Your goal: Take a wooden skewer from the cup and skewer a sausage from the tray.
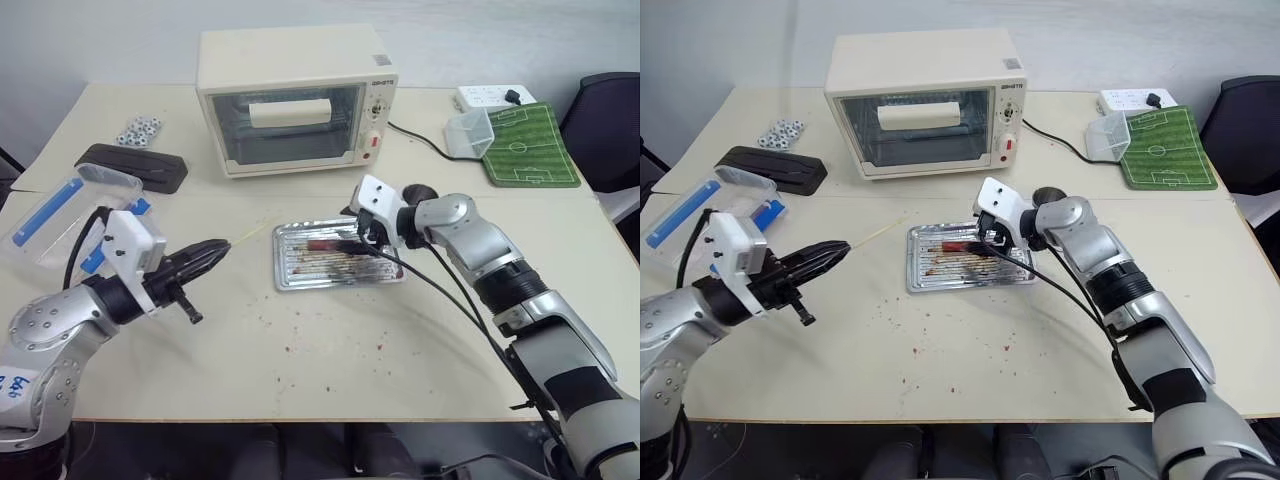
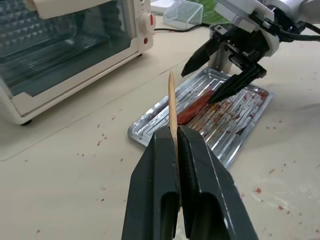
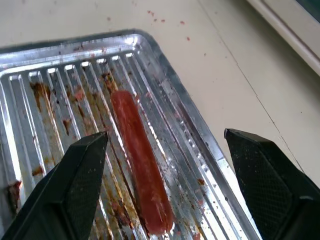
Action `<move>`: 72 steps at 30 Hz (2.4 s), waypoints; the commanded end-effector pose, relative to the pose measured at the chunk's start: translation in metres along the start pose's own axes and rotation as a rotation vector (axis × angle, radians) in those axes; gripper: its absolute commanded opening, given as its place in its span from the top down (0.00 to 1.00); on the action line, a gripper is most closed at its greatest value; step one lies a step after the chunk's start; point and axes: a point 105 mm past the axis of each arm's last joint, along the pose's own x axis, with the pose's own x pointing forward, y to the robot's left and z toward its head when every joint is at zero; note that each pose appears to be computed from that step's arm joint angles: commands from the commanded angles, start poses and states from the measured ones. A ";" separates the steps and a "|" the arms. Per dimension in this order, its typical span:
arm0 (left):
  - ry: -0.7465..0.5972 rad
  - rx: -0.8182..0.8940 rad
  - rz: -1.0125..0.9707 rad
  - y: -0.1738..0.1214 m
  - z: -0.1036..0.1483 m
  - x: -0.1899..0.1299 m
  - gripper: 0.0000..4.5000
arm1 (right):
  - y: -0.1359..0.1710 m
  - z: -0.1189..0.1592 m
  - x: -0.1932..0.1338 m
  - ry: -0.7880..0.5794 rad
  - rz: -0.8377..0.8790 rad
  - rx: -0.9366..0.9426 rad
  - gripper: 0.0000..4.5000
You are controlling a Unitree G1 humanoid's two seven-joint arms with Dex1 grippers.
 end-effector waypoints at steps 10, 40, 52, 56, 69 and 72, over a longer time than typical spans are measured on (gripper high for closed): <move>-0.039 0.050 0.006 -0.007 0.016 -0.002 1.00 | -0.002 0.005 0.012 0.014 0.022 -0.028 0.49; -0.051 0.070 0.004 -0.003 0.023 0.004 1.00 | -0.002 -0.006 0.021 0.027 0.030 0.063 0.79; -0.037 0.077 -0.135 -0.013 0.024 0.015 1.00 | -0.001 0.033 -0.029 -0.047 0.171 -0.062 0.79; -0.028 0.092 -0.160 -0.008 0.026 0.017 1.00 | -0.001 0.034 -0.045 -0.038 0.183 -0.067 0.79; -0.052 0.089 -0.119 -0.005 0.026 0.018 1.00 | -0.013 0.023 -0.014 -0.117 -0.025 0.147 0.79; -0.057 0.092 -0.108 -0.003 0.026 0.018 1.00 | -0.011 0.024 -0.009 -0.123 -0.020 0.167 0.79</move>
